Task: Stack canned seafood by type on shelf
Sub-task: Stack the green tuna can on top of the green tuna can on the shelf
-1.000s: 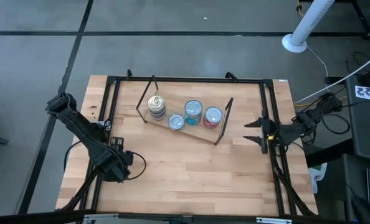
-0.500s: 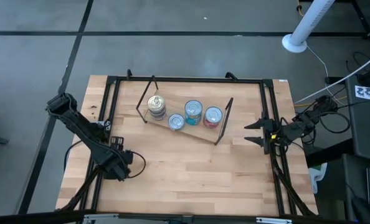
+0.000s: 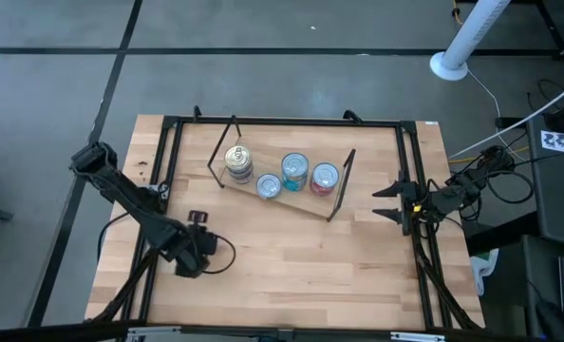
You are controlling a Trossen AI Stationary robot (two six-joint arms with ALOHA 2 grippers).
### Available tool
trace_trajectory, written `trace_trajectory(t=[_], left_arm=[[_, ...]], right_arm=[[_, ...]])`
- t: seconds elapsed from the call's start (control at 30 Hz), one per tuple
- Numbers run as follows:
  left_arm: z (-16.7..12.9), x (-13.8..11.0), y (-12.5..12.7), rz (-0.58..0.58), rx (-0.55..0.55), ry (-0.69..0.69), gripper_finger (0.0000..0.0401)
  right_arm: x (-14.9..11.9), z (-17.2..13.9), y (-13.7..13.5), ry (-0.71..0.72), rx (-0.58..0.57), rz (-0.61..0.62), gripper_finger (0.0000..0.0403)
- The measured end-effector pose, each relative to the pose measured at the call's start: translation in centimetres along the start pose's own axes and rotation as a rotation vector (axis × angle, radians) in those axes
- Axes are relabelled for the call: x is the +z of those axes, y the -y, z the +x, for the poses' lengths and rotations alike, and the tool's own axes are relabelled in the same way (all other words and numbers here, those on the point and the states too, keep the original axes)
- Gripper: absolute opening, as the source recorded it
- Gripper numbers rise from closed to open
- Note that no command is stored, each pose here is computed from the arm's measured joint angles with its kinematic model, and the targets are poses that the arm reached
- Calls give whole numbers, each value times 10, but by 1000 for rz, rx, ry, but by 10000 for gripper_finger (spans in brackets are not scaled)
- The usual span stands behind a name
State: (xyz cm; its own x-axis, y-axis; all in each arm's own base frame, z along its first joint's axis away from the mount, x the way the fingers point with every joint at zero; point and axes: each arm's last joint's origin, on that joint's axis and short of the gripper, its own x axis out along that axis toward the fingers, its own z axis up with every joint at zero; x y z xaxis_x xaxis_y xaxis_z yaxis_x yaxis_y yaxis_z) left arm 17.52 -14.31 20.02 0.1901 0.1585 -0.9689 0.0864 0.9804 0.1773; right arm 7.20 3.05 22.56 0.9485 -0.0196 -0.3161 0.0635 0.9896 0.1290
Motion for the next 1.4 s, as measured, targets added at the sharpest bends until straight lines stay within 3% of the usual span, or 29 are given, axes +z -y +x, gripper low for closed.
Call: trace_trajectory(t=[0.2,0.3,0.4,0.53,0.77,1.13,1.4], left_arm=[[-11,40,-10,15,165,355,141],[-14,60,-20,32,325,518,141],[-13,78,-31,51,484,591,141],[-5,99,-47,154,640,584,141],[17,117,-68,295,882,423,142],[69,127,-83,361,911,231,146],[80,129,-85,368,954,190,152]], right_arm=[[0,0,0,-1,0,-1,239],[0,0,0,-1,-1,-1,239],[0,0,0,-1,-1,-1,239],[0,0,0,-3,-2,-3,239],[0,0,0,-4,-1,-3,239],[0,0,0,-4,0,-4,239],[0,0,0,-4,0,-4,239]])
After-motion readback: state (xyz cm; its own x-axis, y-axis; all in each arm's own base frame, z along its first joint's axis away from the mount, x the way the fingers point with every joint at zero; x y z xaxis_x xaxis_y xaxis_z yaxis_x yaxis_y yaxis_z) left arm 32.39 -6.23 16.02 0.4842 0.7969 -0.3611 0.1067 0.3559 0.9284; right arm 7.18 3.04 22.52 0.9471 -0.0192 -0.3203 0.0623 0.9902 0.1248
